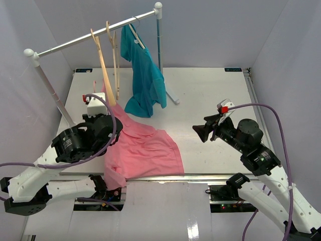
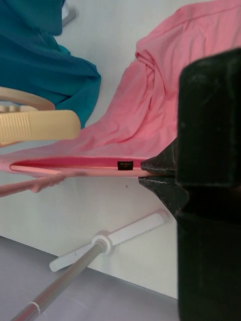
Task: Place the t-shirt on the hanger
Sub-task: Place the hanger at the clothesline.
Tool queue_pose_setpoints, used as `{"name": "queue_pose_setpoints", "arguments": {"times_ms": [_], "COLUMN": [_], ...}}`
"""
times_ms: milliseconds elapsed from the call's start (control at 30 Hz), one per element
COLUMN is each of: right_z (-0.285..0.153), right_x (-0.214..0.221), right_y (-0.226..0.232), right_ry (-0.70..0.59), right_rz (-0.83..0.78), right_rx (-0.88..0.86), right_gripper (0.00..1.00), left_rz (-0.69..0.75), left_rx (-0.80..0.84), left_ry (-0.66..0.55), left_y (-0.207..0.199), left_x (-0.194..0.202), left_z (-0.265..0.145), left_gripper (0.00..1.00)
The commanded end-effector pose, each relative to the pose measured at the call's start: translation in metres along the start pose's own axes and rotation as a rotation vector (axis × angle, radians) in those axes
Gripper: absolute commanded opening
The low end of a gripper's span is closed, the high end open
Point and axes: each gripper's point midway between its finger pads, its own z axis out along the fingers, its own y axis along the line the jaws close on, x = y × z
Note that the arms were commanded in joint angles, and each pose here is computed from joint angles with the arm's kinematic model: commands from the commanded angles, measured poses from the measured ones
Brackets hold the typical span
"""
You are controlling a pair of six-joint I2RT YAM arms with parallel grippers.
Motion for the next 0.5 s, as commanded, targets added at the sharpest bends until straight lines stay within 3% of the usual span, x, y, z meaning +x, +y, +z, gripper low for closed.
{"name": "queue_pose_setpoints", "arguments": {"times_ms": [0,133,233,467], "right_z": [-0.006,-0.008,-0.008,-0.010], "right_x": [-0.023,-0.022,-0.021,-0.024], "right_y": [0.005,0.005,0.005,0.006], "right_ry": [-0.069,-0.072,-0.073,-0.081], "right_rz": [-0.007,-0.008,-0.009,-0.011], "right_rx": [-0.017,-0.019,-0.020,-0.023], "right_gripper": [0.72,0.73,0.73,0.73], "left_rz": [-0.017,0.010,-0.038,-0.070], "left_rx": [-0.053,-0.098,-0.049,-0.059], "left_ry": [-0.024,0.035,0.013,0.101], "left_y": [0.014,0.004,-0.004,0.016], "left_x": [-0.026,-0.021,-0.032,-0.033], "left_z": [-0.004,0.010,0.028,0.077], "left_gripper": [0.00,0.00,0.00,0.00]}}
